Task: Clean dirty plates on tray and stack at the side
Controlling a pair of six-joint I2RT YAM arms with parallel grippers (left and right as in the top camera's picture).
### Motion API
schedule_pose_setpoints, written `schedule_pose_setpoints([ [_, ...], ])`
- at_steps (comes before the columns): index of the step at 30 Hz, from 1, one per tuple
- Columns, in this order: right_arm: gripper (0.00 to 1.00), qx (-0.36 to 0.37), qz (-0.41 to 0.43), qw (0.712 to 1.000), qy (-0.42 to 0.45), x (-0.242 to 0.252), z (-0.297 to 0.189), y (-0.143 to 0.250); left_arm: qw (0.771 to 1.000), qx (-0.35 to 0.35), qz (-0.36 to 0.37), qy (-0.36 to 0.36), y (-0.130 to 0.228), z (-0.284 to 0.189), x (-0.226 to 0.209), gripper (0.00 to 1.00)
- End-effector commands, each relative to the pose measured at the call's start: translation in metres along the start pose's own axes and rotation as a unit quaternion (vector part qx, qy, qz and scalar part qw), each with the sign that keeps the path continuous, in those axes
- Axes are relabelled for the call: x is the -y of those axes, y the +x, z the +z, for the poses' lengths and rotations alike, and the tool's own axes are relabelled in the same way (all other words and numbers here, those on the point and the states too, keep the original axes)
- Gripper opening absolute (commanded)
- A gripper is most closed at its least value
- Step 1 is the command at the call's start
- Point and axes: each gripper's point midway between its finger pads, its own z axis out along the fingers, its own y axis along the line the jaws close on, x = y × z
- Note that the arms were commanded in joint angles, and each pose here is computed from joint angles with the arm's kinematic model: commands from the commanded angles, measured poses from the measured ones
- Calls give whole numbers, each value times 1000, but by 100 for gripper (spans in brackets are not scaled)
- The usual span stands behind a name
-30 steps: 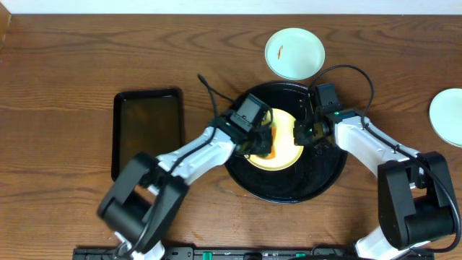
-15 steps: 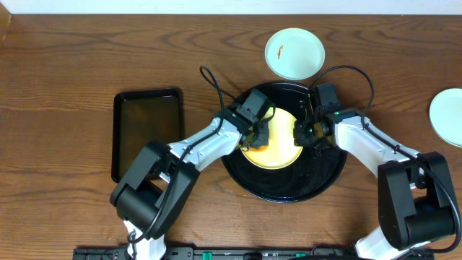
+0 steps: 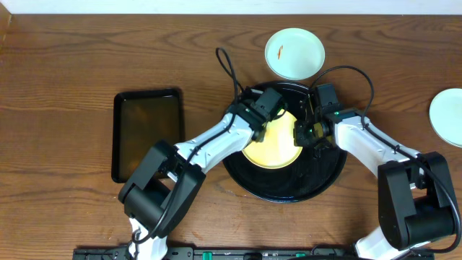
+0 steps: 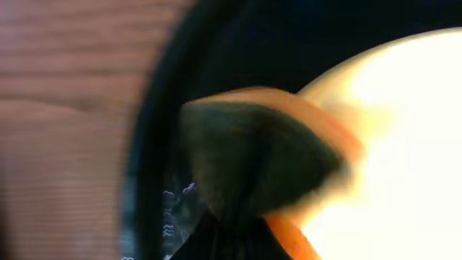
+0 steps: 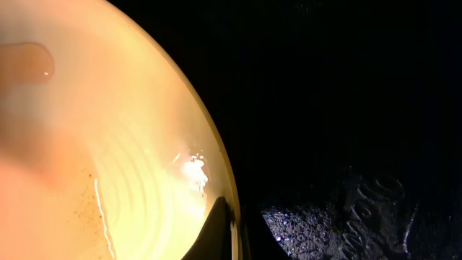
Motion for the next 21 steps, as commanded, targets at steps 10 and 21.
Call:
schedule_pose_setpoints([
  [10, 1, -51, 7, 997, 54, 28, 18, 32, 999, 34, -36, -8, -50, -71, -37, 7],
  [21, 1, -51, 5, 997, 54, 28, 18, 32, 970, -68, -229, -49, -4, -117, -206, 7],
])
